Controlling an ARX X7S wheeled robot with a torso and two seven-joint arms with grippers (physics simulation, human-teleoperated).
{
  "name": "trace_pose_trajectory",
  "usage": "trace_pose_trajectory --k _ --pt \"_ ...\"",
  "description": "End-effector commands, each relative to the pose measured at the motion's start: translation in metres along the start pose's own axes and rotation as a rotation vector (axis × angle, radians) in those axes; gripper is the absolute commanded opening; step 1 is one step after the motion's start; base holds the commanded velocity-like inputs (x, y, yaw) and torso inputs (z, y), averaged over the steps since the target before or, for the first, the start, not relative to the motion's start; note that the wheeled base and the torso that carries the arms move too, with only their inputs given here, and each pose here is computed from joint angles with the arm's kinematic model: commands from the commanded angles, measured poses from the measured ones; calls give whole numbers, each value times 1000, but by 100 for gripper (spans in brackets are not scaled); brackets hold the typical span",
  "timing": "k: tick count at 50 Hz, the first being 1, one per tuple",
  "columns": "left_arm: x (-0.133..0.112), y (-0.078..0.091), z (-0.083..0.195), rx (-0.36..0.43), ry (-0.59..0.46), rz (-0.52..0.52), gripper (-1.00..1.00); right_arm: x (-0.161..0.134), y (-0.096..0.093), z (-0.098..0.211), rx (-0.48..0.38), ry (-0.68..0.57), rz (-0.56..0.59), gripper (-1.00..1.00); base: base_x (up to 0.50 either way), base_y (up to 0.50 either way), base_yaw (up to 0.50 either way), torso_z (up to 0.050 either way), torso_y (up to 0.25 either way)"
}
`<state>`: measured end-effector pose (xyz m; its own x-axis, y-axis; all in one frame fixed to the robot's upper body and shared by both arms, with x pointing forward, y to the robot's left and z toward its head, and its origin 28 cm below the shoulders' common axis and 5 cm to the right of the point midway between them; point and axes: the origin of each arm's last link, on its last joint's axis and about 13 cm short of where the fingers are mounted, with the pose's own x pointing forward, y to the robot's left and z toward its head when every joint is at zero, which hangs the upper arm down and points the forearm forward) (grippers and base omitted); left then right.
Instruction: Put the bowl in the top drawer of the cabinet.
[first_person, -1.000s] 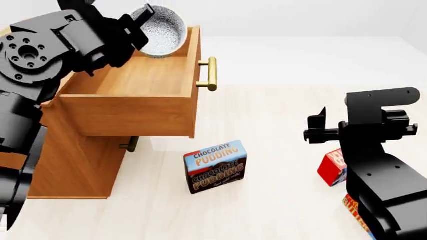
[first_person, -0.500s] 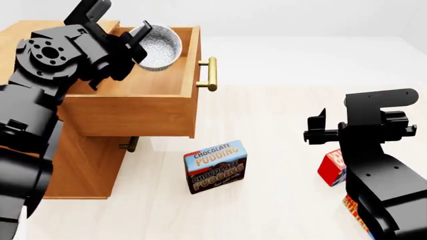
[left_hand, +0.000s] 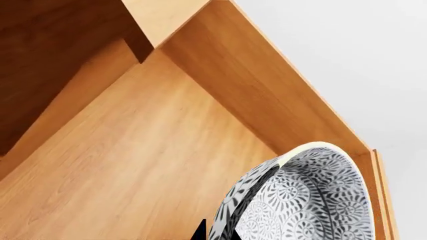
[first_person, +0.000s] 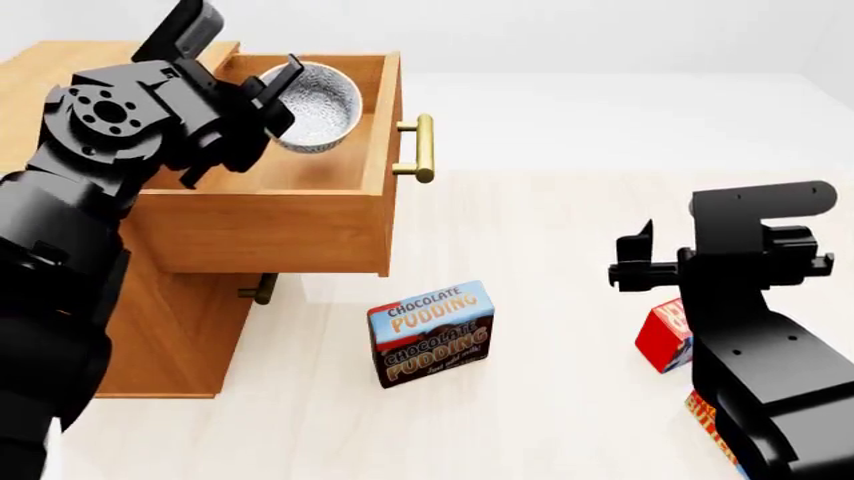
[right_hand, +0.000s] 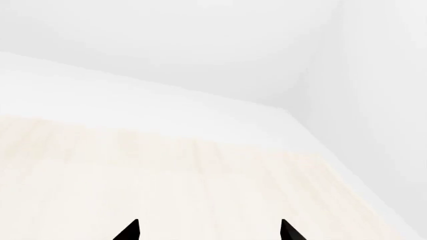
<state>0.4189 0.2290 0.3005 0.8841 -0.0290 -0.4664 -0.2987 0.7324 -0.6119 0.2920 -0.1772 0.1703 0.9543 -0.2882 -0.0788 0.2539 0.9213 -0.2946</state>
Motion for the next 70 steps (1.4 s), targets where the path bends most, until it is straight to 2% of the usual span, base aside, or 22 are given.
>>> trace_pose_trajectory --k 1,15,41,42,58,70 --pt "-1 -2 3 -30 -7 3 -100 -1 -1 -2 1 4 -3 100 0 0 0 0 0" --pt "1 0 2 -18 -24 40 -100 -1 -2 -2 1 6 -3 100 0 0 0 0 1" --pt "1 3 7 -50 -40 27 -100 1 -1 -4 -1 10 -9 100 0 0 0 0 0" --pt "1 3 7 -51 -40 27 100 1 -2 -4 -1 11 -9 100 0 0 0 0 0" --pt "0 3 9 -59 -41 21 100 0 -1 -4 -2 11 -9 100 0 0 0 0 0" --pt "-11 -3 19 -46 -70 -39 100 0 -2 -4 2 10 -9 100 0 0 0 0 0"
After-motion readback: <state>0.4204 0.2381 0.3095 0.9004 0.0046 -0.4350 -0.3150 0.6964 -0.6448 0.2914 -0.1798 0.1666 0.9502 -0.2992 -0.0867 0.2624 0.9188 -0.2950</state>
